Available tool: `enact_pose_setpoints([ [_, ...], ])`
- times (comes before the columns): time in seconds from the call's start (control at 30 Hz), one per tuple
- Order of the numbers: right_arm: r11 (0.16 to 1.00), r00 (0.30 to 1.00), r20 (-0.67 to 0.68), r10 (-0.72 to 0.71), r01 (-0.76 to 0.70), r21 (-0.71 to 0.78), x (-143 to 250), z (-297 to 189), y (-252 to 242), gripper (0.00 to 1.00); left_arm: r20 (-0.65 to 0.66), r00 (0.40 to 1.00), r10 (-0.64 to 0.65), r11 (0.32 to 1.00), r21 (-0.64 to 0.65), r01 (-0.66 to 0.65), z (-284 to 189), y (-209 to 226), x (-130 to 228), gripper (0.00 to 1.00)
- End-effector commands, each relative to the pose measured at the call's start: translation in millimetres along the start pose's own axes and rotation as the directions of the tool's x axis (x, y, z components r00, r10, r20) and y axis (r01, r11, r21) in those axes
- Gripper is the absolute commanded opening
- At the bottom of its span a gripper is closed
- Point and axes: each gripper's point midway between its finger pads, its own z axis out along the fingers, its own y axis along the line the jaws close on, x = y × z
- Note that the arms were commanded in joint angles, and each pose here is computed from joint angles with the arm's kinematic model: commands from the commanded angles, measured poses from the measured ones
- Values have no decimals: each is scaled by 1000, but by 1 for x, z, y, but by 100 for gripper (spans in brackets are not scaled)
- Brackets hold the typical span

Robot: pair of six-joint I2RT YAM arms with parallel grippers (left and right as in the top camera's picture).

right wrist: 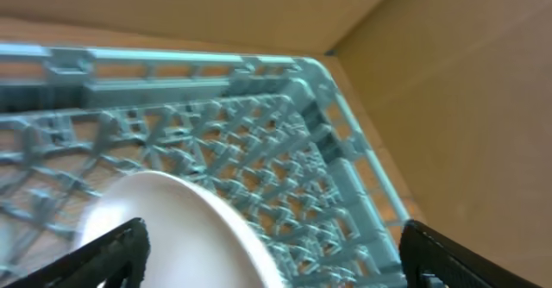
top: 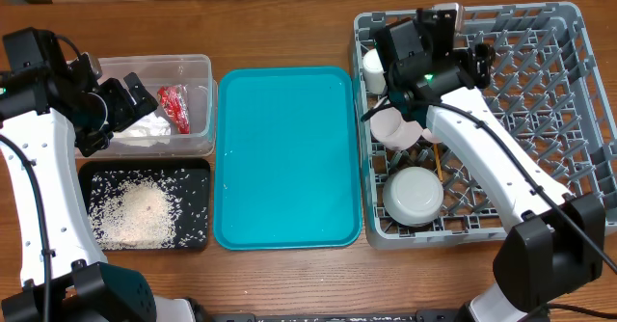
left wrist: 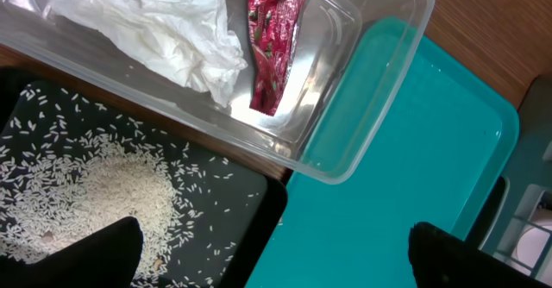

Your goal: Sort waste into correct bins and load items into the dishwasher

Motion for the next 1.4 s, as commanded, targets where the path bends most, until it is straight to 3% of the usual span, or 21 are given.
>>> enact_pose_setpoints([
  [0.0,981,1000,-12,-11,9,-193,3,-15,39,96,29,999,23,1000,2,-23,-8,-4,-3,100],
  [0.07,932,999,-42,-31,14,-362,10,-27,70,97,29,999,23,1000,2,-23,-8,-4,-3,100],
  [0.17,795,993,-77,-89,25,-607,22,-55,114,100,29,999,23,1000,2,-23,-8,-4,-3,100],
  [0.3,672,987,-106,-117,1,-740,29,-78,137,100,29,999,23,1000,2,-23,-8,-4,-3,100],
  [1.37,656,988,-104,-112,-5,-755,27,-83,136,100,29,999,23,1000,2,-23,-8,-4,-3,100],
])
